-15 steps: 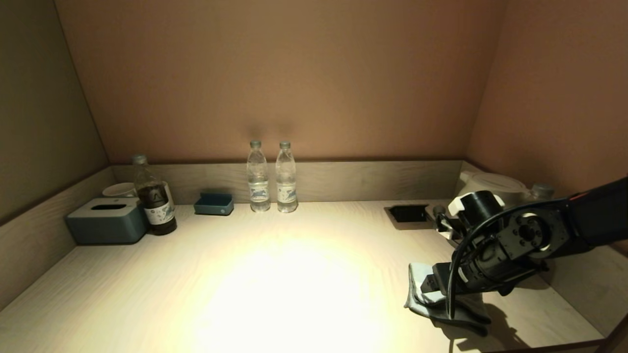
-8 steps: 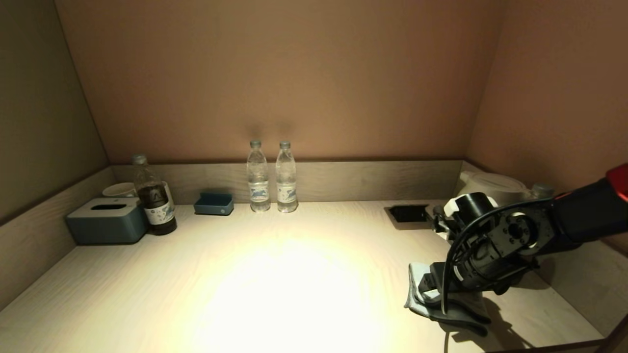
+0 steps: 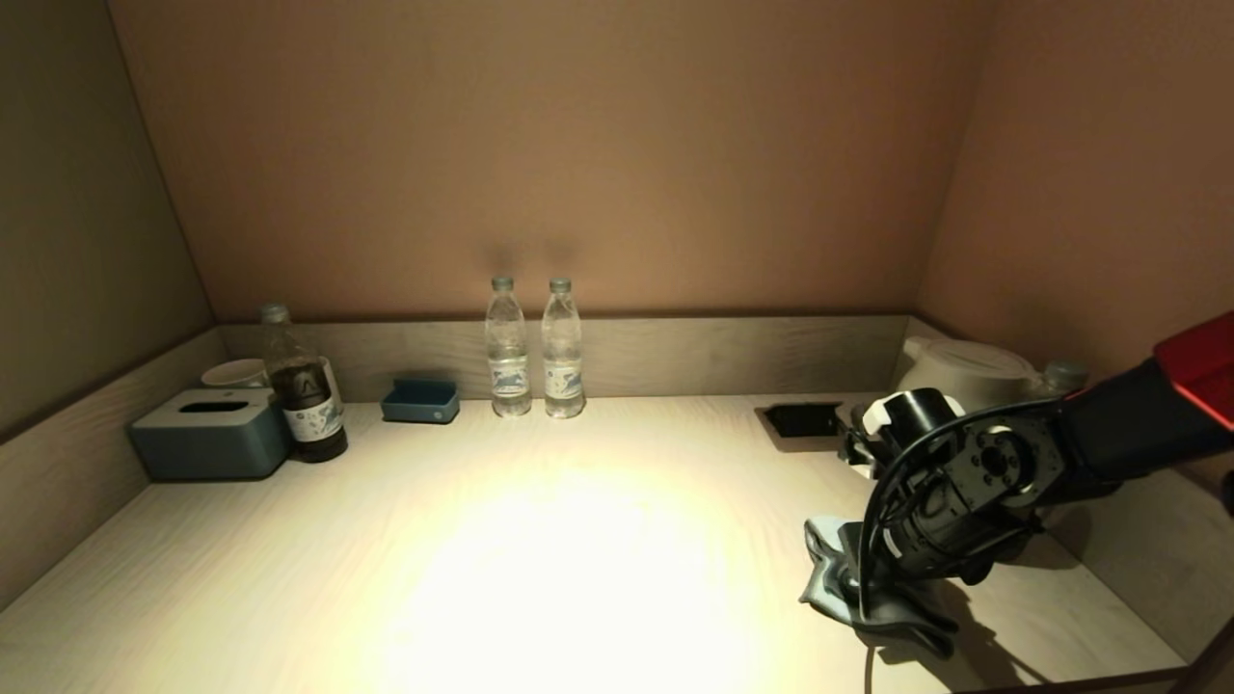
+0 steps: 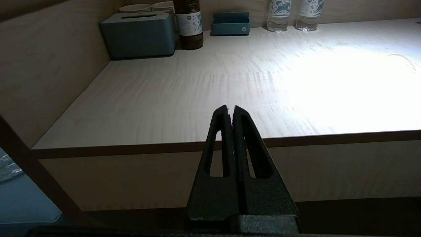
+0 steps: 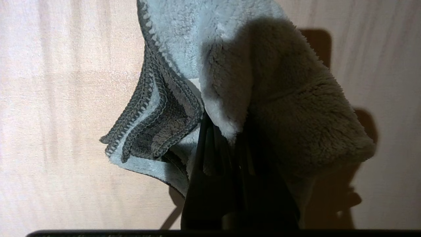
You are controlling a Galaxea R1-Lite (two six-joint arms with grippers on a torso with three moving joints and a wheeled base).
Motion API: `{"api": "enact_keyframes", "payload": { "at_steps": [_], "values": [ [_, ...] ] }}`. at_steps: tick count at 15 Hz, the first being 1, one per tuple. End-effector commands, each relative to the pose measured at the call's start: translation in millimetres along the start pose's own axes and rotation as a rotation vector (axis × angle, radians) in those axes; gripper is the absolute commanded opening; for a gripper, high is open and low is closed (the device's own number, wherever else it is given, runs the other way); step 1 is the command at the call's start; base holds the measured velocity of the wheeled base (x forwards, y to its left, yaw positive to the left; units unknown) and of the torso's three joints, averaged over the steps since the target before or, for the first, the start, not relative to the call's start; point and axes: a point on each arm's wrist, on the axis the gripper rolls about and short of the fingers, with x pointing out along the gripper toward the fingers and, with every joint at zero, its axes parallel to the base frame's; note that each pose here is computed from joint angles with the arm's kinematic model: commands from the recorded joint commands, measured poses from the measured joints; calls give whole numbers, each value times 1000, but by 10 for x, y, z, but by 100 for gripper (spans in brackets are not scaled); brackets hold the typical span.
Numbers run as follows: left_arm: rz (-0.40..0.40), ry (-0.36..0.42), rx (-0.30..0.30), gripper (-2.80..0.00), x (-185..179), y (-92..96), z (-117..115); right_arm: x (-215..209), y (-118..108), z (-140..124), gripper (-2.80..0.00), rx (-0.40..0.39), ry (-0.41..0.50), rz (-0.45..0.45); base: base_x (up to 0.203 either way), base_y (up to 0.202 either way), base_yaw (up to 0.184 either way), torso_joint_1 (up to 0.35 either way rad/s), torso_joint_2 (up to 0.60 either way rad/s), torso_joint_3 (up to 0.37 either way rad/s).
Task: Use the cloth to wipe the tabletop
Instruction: Pick up the tablecloth
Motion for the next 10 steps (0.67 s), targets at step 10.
{"api": "enact_keyframes", "payload": {
  "at_steps": [10],
  "values": [
    [1, -1, 0, -280, 0, 0, 0, -677, 231, 57, -280, -70, -238, 59, 0, 0, 0, 0, 0, 0]
  ]
}}
